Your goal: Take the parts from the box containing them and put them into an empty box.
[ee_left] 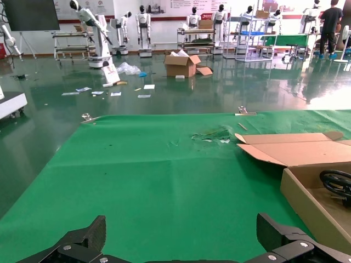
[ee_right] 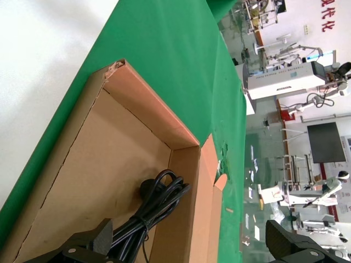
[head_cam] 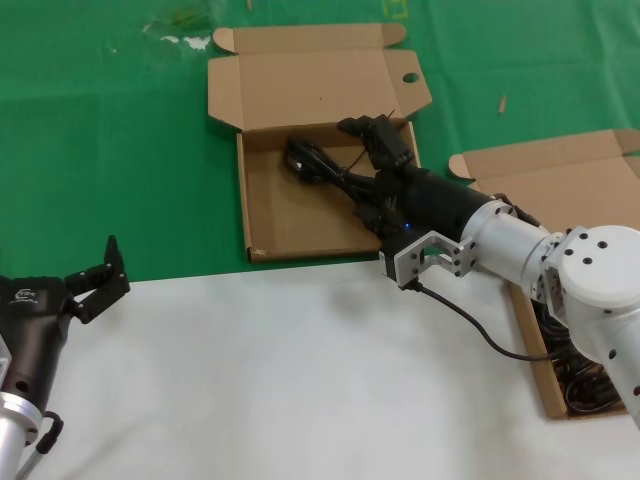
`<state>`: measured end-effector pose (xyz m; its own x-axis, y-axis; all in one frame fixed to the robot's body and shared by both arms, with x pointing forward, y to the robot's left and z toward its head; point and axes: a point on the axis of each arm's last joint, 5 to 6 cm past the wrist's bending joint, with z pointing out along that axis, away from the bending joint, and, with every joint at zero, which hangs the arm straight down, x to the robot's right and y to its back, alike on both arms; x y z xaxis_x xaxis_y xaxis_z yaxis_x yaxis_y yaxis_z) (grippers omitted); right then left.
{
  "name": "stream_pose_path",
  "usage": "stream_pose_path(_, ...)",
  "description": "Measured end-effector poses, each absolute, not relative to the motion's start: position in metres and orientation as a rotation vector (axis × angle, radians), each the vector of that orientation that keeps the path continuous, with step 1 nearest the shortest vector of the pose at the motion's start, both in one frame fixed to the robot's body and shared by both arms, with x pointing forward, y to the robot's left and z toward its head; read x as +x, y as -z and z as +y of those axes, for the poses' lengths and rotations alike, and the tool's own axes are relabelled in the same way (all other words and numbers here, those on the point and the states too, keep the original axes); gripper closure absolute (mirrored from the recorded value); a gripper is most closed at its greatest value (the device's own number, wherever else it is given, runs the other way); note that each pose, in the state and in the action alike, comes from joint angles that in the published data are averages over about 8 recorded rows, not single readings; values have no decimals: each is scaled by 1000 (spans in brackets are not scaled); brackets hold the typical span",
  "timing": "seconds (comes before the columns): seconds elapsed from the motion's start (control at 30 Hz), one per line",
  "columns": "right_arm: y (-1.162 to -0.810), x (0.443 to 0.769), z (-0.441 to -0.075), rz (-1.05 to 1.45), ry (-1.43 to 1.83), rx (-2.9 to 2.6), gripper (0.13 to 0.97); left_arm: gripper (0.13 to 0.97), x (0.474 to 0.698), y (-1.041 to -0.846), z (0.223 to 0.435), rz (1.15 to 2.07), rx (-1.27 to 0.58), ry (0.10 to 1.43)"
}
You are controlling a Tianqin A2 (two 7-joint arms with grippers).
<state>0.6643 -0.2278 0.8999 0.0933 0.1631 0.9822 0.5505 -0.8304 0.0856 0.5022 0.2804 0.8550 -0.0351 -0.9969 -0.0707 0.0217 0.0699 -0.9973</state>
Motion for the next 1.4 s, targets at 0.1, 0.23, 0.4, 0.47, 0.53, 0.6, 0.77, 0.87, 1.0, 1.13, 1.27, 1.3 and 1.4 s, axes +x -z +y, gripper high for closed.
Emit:
stream_pose_path(0.1, -900, 664, -228, -707, 1795, -2072, 130, 132, 502, -855, 280, 1253, -1125, 1193)
stream_pose_path(0.23, -900, 664, -228, -707, 1795, -2072, 130, 132, 502, -855, 280, 1253, -1125, 1193)
stream_pose_path(0.4, -900, 664, -228, -707, 1795, -2072, 130, 132, 502, -855, 280, 1253, -1125, 1193)
stream_pose_path(0.47, -900, 664, -228, -707, 1795, -2072, 130, 132, 502, -855, 280, 1253, -1125, 1193)
stream_pose_path(0.53, -900, 664, -228, -707, 1795, -2072, 130, 132, 502, -855, 280, 1253, -1125, 1193)
stream_pose_path(0.6, -900, 664, -228, -707, 1795, -2072, 130, 132, 502, -855, 280, 1253, -1125, 1193)
stream_pose_path(0.77, -900, 664, -228, -707, 1795, -2072, 130, 132, 502, -855, 280, 1253, -1125, 1193)
stream_pose_path(0.87, -900, 664, -228, -707, 1795, -2072, 130, 132, 502, -855, 280, 1253, -1125, 1193)
stream_pose_path(1.0, -900, 664, -228, -707, 1795, -2072, 130, 132, 502, -855, 280, 1253, -1125, 1193)
stream_pose_path(1.13, -900, 664, -228, -707, 1795, -2072, 130, 132, 502, -855, 280, 1253, -1125, 1193)
stream_pose_path(1.27, -899, 663, -228, -679, 1792, -2071, 130, 132, 502, -855, 280, 1253, -1125, 1193)
stream_pose_path(1.3, -898, 662, -228, -665, 1790, -2070, 130, 132, 502, -855, 280, 1253, -1125, 1193)
stream_pose_path(1.4, -896, 659, -229, -606, 1782, -2066, 130, 132, 502, -855, 280, 1253, -1125, 1193)
